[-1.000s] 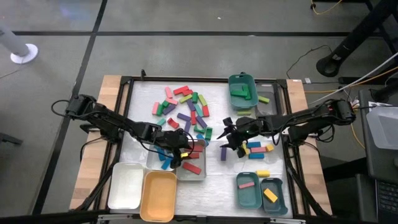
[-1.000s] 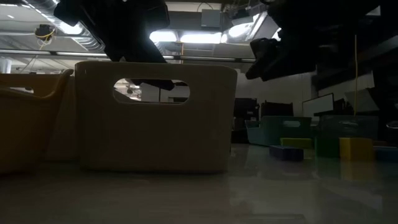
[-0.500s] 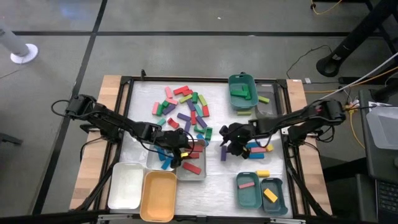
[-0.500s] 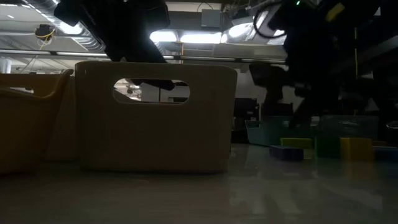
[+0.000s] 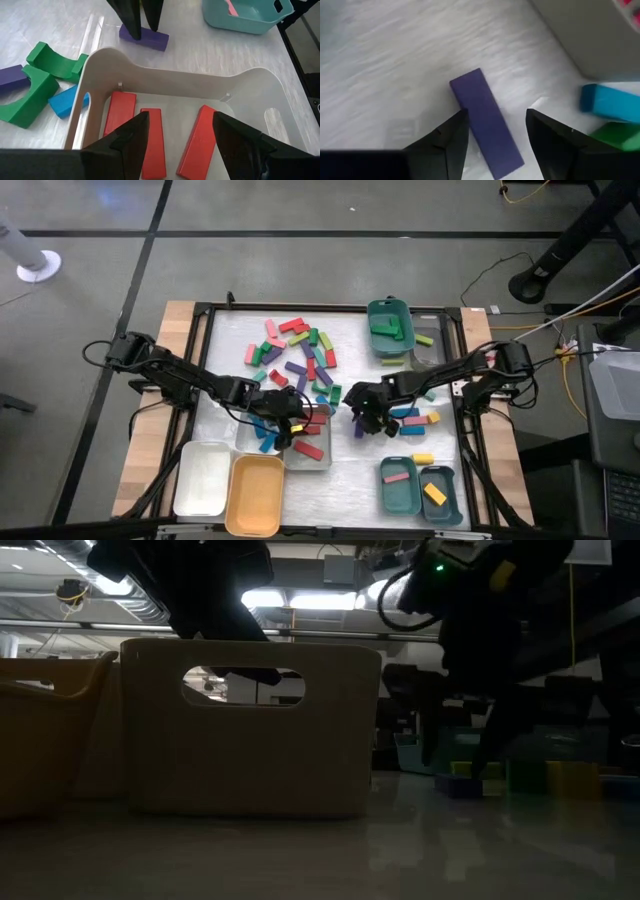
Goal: Sort blocks
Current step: Put the purple block into the yellow bin
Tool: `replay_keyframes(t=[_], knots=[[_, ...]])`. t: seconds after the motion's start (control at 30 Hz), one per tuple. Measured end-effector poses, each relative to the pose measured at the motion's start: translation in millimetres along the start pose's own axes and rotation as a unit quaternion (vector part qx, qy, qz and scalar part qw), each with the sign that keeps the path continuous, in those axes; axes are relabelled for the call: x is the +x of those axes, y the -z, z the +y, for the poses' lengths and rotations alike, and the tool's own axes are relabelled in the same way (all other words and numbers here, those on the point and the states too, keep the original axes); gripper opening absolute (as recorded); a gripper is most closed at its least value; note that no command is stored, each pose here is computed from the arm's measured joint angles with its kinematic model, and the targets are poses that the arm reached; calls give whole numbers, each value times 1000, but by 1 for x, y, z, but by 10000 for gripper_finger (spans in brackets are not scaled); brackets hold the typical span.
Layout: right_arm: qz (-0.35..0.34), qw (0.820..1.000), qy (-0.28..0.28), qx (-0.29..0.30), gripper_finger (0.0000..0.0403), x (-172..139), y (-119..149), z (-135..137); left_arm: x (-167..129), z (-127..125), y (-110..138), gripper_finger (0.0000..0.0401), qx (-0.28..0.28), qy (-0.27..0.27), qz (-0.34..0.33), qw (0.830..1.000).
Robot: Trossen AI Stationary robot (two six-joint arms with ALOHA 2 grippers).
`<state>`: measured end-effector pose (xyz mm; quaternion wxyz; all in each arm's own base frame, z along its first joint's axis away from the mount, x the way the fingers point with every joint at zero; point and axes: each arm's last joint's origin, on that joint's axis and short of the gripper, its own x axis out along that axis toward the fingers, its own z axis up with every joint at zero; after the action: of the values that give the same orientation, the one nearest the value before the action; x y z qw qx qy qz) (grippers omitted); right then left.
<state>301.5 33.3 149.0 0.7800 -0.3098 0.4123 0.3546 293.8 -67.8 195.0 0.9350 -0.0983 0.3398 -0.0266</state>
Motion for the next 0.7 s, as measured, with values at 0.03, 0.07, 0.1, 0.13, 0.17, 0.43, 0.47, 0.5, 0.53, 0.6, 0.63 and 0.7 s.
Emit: replay_keyframes(t=[0.03,0.07,0.1,0.13,0.17,0.43,0.47,0.5,0.53,0.6,0.63,0.7], knots=[[12,1000,-15,5,189,1,0,0,0,0,0,206,0,0,0,1000],[26,999,-32,11,184,4,2,0,0,0,0,206,0,0,0,1000],[37,998,-45,16,179,8,3,1,0,0,0,206,0,0,0,1000],[40,998,-52,18,174,10,3,0,0,0,0,206,0,0,0,1000],[43,997,-53,19,169,11,4,0,0,0,0,206,0,0,0,1000],[54,996,-51,50,122,15,5,-1,0,0,0,206,0,0,0,1000],[54,996,-49,51,111,15,5,-1,0,0,0,206,0,0,0,1000],[55,996,-48,54,99,15,4,-2,0,0,0,206,0,0,0,1000],[56,995,-46,64,85,14,3,-3,0,0,0,206,0,0,0,1000],[59,993,-40,99,59,12,-1,-7,0,0,0,206,0,0,0,1000],[60,991,-36,116,57,10,-4,-10,0,0,0,206,0,0,-1,1000],[58,988,-22,139,57,5,-12,-18,0,0,0,206,0,1,-2,1000]])
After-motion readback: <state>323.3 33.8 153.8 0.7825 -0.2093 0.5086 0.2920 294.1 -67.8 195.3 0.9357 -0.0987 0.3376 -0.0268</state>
